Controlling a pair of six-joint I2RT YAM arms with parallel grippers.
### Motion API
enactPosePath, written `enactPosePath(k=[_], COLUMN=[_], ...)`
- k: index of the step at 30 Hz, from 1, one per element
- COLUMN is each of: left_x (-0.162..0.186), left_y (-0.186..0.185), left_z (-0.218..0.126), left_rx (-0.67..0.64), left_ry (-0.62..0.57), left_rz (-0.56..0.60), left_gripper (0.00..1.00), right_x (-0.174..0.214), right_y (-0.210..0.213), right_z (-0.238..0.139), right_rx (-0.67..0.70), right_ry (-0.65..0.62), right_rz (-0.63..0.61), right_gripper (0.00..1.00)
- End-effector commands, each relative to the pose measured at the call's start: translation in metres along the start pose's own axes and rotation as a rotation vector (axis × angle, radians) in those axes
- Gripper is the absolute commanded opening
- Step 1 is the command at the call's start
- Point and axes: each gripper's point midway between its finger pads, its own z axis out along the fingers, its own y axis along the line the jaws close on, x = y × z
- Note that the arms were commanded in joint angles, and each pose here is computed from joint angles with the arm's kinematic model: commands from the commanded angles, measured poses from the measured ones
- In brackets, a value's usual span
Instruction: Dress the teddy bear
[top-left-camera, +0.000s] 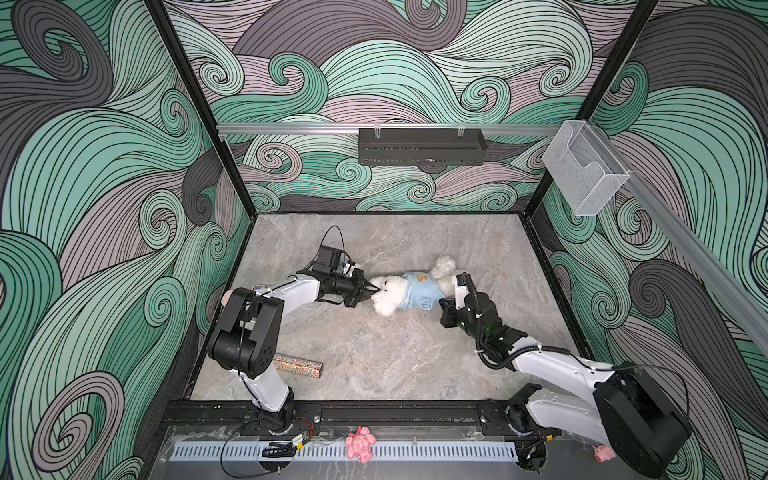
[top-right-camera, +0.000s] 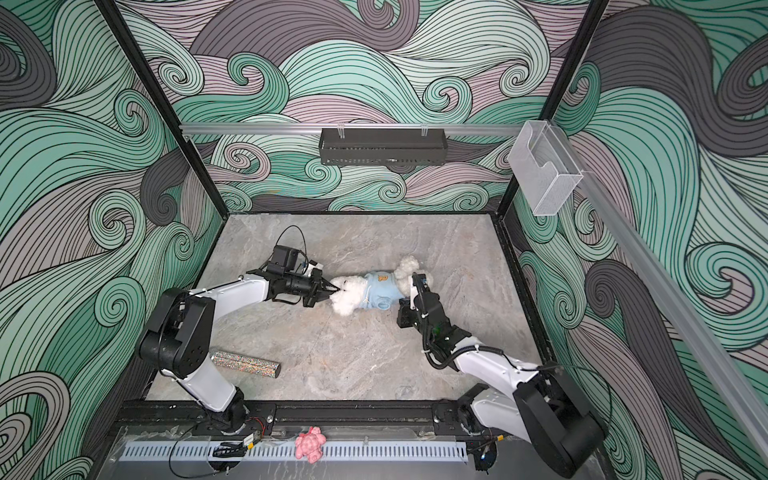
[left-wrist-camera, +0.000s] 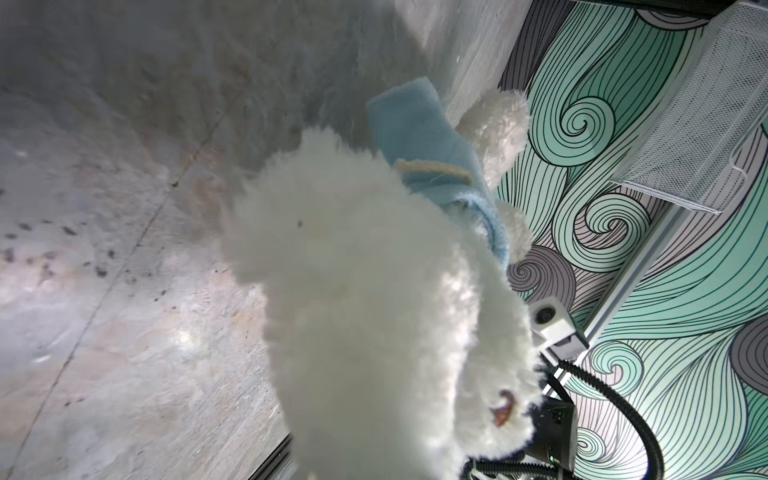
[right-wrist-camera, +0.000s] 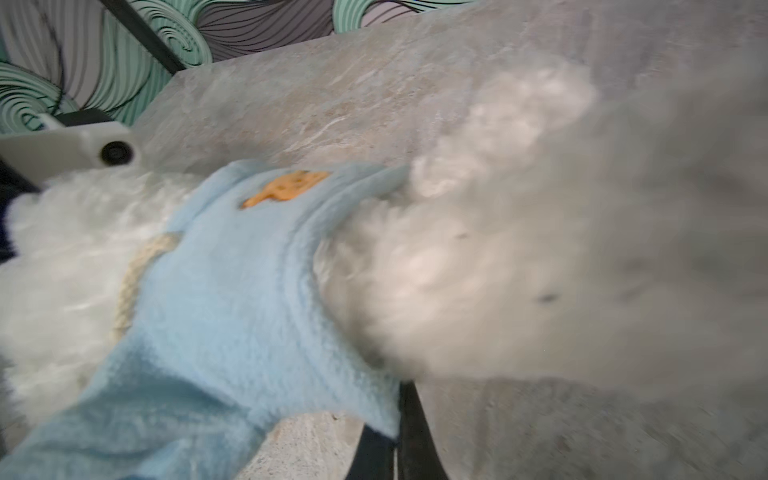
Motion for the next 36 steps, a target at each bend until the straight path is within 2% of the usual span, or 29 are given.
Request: enactPosePath(k=[1, 4, 7, 11, 13, 15, 18, 21, 24, 29, 31, 34, 36], left_x=[-0.008, -0.008, -0.008, -0.005, -0.002, -0.001, -0.004, -0.006, -0.005, -0.014, -0.02, -0.033, -0.041], left_y=[0.006, 0.003, -0.001, -0.014, -0.022, -0.026, -0.024, -0.016, -0.009, -0.001, 0.002, 0.009, 0.01], left_z=[-0.017, -0.021, -0.02, -0.006, 0.003, 0.008, 0.011, 0.013, 0.016, 0.013, 0.01, 0.004, -0.003], left_rx=[-0.02, -0.007, 0.005, 0.035, 0.048, 0.053, 0.041, 0.016, -0.016, -0.103, -0.139, -0.21, -0.246], left_ry=[-0.036, -0.035, -0.029, -0.004, 0.012, 0.019, 0.009, 0.006, 0.021, -0.016, -0.052, -0.125, -0.177], left_rz=[-0.007, -0.01, -0.003, 0.034, 0.062, 0.077, 0.092, 0.11, 0.141, 0.205, 0.218, 0.233, 0.24], left_gripper=[0.0, 0.0, 0.0, 0.0, 0.0, 0.0, 0.0, 0.0, 0.0, 0.06, 0.11, 0.28, 0.39], right_x=[0.008, 0.005, -0.009, -0.013, -0.012, -0.01, -0.005, -0.01, -0.024, -0.043, -0.043, -0.026, -0.014], right_y=[-0.063, -0.074, -0.043, 0.003, 0.01, 0.009, -0.017, -0.034, -0.026, 0.013, 0.013, -0.005, -0.005], right_z=[-0.011, -0.01, -0.001, 0.007, 0.009, 0.01, 0.007, -0.006, -0.015, -0.009, 0.004, 0.025, 0.031], right_rx=[0.268, 0.268, 0.078, -0.172, -0.211, -0.199, -0.042, 0.055, 0.014, -0.206, -0.199, -0.101, -0.11], right_ry=[0.039, 0.057, 0.022, 0.055, 0.086, 0.128, 0.206, 0.199, 0.133, 0.035, 0.073, 0.174, 0.221], right_rz=[0.068, 0.096, 0.052, -0.007, -0.023, -0.021, 0.016, 0.034, 0.035, 0.015, 0.023, 0.041, 0.06], right_gripper=[0.0, 0.0, 0.0, 0.01, 0.04, 0.08, 0.17, 0.25, 0.31, 0.39, 0.39, 0.35, 0.31])
